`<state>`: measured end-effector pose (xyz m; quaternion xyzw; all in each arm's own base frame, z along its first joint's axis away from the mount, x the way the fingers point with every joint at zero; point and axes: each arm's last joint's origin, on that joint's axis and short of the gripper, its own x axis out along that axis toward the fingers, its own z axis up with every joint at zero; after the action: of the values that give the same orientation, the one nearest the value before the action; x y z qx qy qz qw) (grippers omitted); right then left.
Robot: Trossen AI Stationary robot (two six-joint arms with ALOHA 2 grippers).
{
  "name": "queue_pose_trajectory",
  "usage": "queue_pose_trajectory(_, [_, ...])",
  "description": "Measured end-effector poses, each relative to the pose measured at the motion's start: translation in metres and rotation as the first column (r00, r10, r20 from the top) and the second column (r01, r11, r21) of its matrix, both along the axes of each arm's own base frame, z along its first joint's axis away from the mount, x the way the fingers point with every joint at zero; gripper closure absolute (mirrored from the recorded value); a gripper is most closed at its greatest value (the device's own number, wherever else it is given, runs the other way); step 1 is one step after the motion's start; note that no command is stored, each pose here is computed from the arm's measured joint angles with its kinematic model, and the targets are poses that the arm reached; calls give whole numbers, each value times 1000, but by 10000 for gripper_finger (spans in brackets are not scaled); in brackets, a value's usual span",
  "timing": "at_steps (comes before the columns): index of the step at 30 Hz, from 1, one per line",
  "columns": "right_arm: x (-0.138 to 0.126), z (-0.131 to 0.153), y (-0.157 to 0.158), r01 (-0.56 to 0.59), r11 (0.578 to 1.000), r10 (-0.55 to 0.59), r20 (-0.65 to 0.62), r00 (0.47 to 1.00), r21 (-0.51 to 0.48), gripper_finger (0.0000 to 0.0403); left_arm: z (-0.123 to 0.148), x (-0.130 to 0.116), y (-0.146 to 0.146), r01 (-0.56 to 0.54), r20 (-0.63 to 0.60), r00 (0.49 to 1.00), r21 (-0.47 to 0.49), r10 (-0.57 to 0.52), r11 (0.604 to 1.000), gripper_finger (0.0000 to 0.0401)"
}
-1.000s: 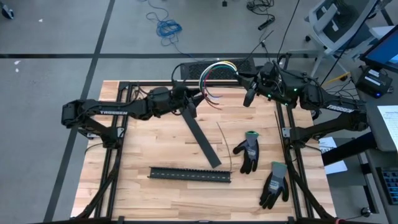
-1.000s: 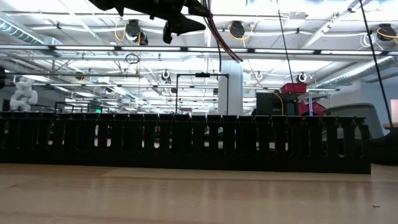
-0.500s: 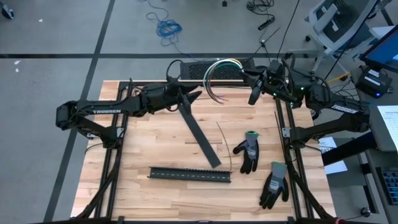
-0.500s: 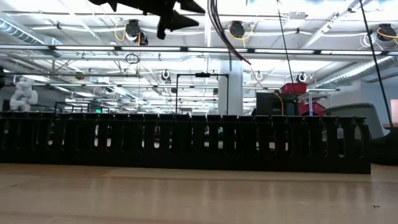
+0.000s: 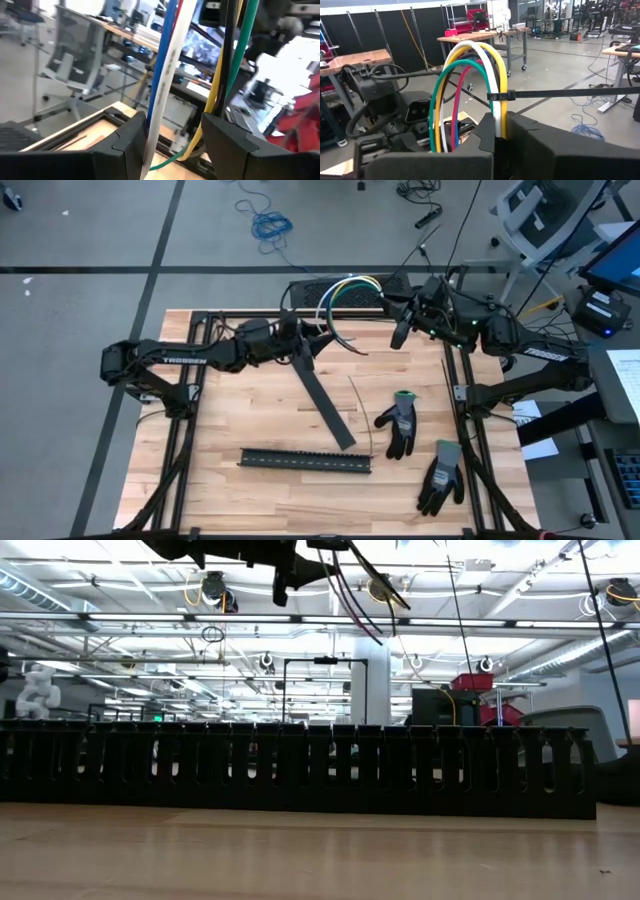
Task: Ziptie cables
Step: Put the zip-tied cables in the black cable duct
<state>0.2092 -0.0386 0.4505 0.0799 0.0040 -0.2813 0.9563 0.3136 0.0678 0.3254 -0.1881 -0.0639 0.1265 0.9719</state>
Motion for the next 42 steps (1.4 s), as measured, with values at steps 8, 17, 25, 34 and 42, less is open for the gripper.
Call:
queue_pose_trajectory(8, [-6, 2, 1, -3, 1000, 3, -6, 1000, -16, 403, -1, -8, 4, 32, -94, 995, 19, -30, 999, 216])
queue_pose_trajectory(17, [-10, 3, 1, -2, 1000, 2, -4, 1000, -16, 403, 1, -13, 8, 28, -113, 993, 26, -25, 999, 216])
queue_pose_trajectory(25, [-10, 2, 1, -3, 1000, 3, -19, 1000, -26, 403, 6, -13, 5, 117, -46, 992, -3, -117, 993, 216])
queue_pose_trajectory(34, [-9, 6, 1, -2, 1000, 3, 24, 1000, -16, 403, 5, -11, 7, 73, -39, 997, 20, -73, 997, 216])
queue_pose_trajectory(42, [3, 3, 1, -34, 999, 34, 39, 999, -5, 403, 1, -2, 11, -7, 3, 1000, 39, 7, 999, 216])
